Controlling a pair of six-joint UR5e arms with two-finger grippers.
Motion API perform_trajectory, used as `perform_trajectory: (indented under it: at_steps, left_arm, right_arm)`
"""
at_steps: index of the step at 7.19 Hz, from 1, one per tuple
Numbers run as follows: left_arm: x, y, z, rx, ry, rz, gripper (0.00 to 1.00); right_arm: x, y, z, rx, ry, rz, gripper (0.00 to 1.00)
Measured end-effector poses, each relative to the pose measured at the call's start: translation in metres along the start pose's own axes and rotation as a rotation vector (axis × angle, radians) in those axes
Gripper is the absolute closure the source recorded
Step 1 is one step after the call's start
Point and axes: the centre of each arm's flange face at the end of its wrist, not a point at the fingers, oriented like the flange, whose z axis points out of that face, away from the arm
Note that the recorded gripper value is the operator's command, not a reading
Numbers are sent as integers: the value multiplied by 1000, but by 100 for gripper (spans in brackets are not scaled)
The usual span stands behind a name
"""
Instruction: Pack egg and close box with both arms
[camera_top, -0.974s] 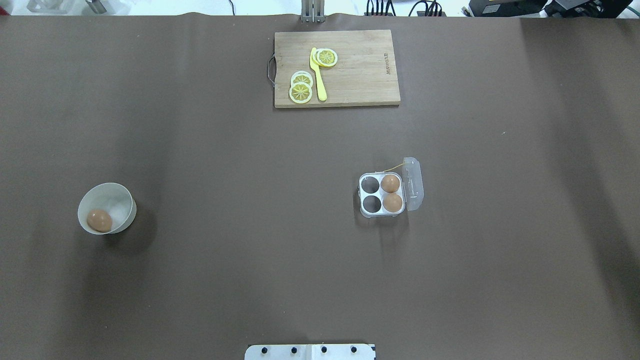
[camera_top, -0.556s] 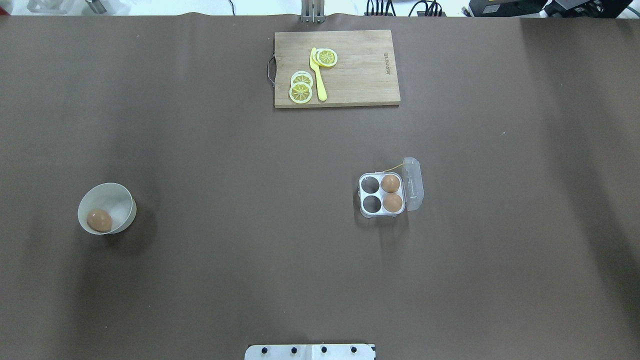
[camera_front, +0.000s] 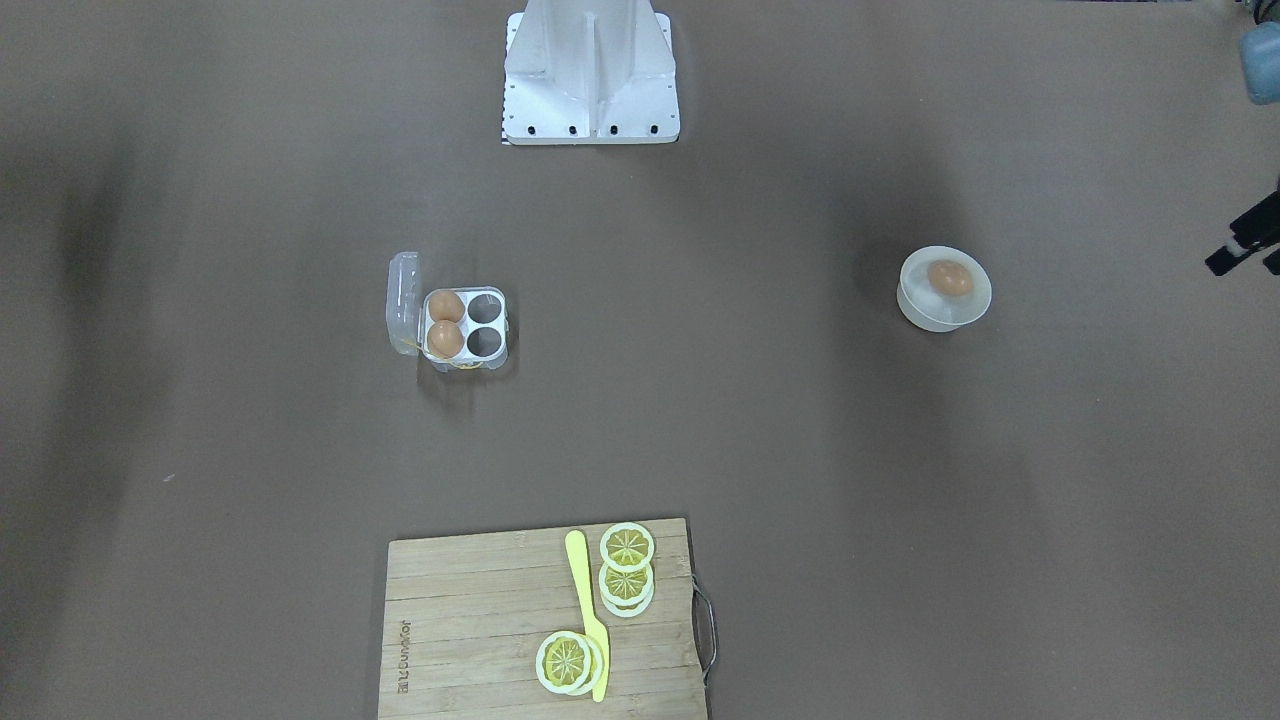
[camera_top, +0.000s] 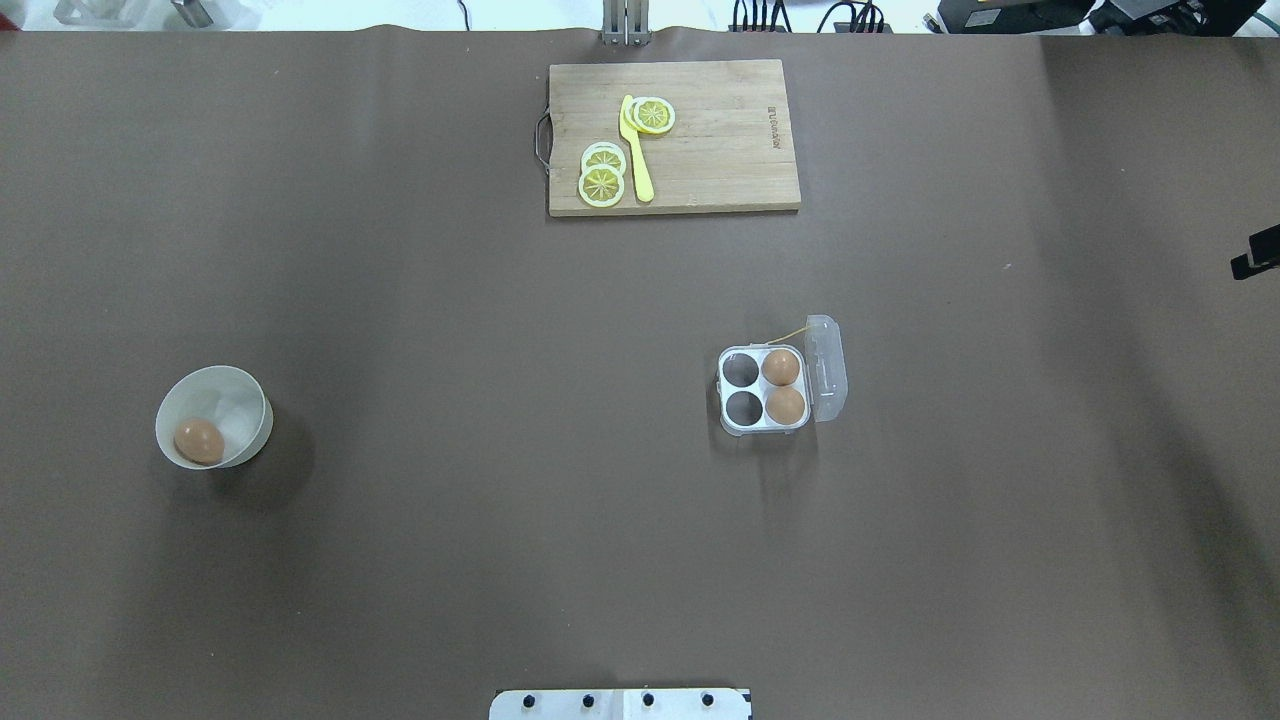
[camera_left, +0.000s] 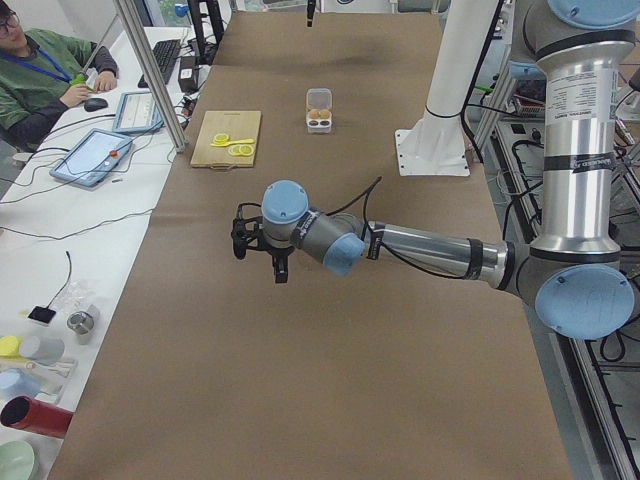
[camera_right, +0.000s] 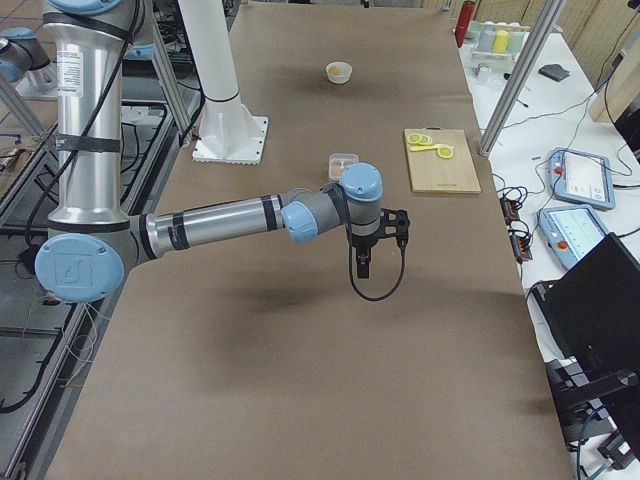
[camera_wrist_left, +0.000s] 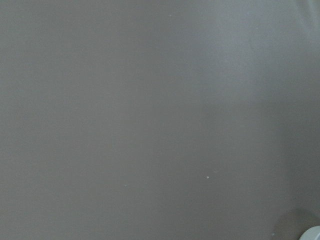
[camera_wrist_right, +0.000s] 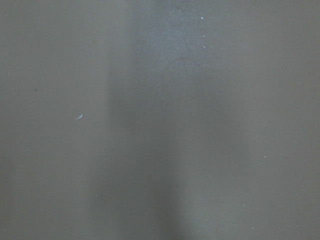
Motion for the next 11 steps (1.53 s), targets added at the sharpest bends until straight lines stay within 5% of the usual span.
perform_trajectory:
  at_steps: [3,6,11]
  left_arm:
    - [79,62,81,-31,-103,-155,4]
    - [106,85,118,-34,-140,-239,16]
    - [124,105,166,-37,-192,-418,23]
  right_arm:
    - [-15,1,5,-2,3,11,0]
    - [-16,2,5,-3,2,9,0]
    - [-16,2,6,-4,3,9,0]
